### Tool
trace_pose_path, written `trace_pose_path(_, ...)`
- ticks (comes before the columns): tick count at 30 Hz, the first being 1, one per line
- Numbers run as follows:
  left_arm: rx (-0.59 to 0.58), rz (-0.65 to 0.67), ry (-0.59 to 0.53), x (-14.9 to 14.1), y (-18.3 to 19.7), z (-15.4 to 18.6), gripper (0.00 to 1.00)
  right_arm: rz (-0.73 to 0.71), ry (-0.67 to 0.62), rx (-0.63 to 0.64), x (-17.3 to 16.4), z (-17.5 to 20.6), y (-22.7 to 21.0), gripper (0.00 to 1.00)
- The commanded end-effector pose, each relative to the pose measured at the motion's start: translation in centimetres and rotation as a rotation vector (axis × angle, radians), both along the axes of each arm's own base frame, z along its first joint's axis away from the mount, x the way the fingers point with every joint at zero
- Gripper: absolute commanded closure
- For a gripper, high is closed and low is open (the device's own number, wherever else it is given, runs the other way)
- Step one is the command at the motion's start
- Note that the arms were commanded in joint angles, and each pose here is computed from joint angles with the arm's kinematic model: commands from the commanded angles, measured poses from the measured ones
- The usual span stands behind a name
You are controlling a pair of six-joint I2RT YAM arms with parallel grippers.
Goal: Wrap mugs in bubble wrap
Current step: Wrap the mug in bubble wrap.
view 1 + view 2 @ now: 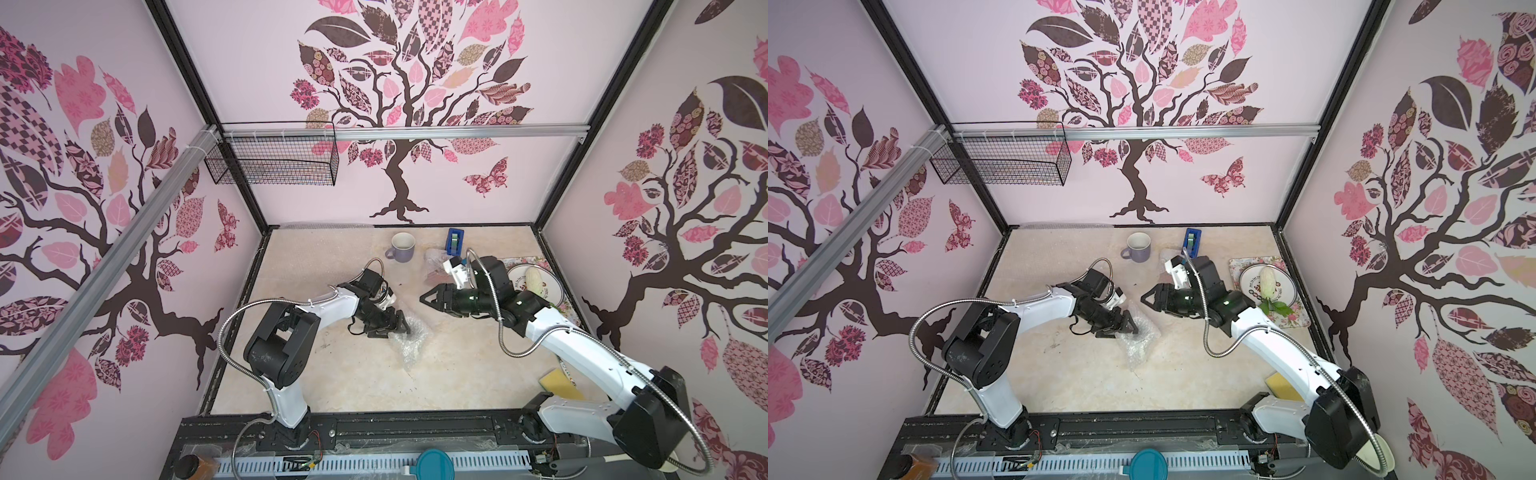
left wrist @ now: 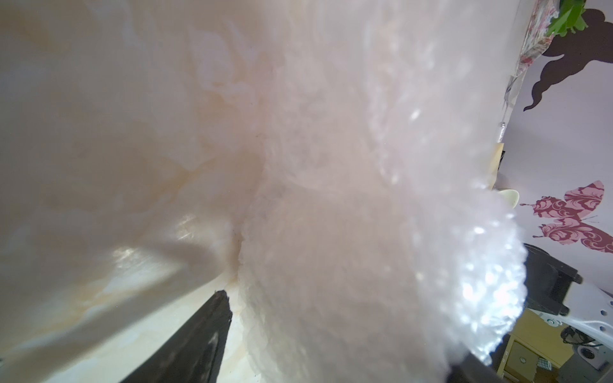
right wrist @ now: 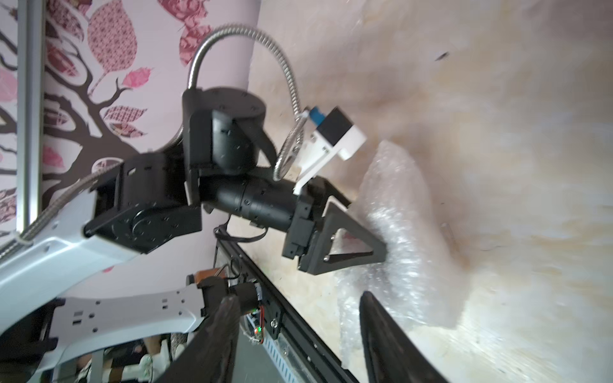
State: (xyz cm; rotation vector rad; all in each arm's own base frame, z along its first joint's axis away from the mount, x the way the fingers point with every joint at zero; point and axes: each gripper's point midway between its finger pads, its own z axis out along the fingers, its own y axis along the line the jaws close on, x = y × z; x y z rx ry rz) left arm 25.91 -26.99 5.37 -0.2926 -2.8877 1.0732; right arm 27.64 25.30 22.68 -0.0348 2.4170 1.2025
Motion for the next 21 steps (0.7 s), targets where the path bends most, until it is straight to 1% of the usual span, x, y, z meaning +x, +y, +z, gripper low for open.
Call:
trace_pose_path(1, 0.022, -0.029, 0.005, -0.2, -0.1, -0.6, 0.21, 0.049, 0.024, -0.154, 0.2, -2.6, -0.9, 0.39)
trace_pose_path(3, 0.022, -0.030, 0.002, -0.2, -0.1, -0.5, 0.21, 0.093, 0.046, -0.219, 0.2, -4.9, -1.1, 0.38)
trace_pose_path(5, 0.028, -0.033, 0.005, -0.2, -0.1, -0.6, 0.21, 0.128, 0.064, -0.255, 0.0, -6.7, -1.1, 0.38)
trace_pose_path(13, 0.023, -0.022, -0.013, 0.1, -0.1, -0.2, 0.22, 0.196, 0.115, -0.275, -1.3, -11.2, 0.3, 0.38)
trace_pose_path(18, 0.008, -0.018, -0.026, 0.4, -0.4, 0.4, 0.22, 0.231, 0.157, -0.321, -2.1, -13.8, 1.4, 0.38)
trace_pose_path(21, 0.000, -0.016, -0.032, 0.5, -0.5, 0.7, 0.22, 0.218, 0.183, -0.380, -2.1, -15.7, 1.4, 0.38)
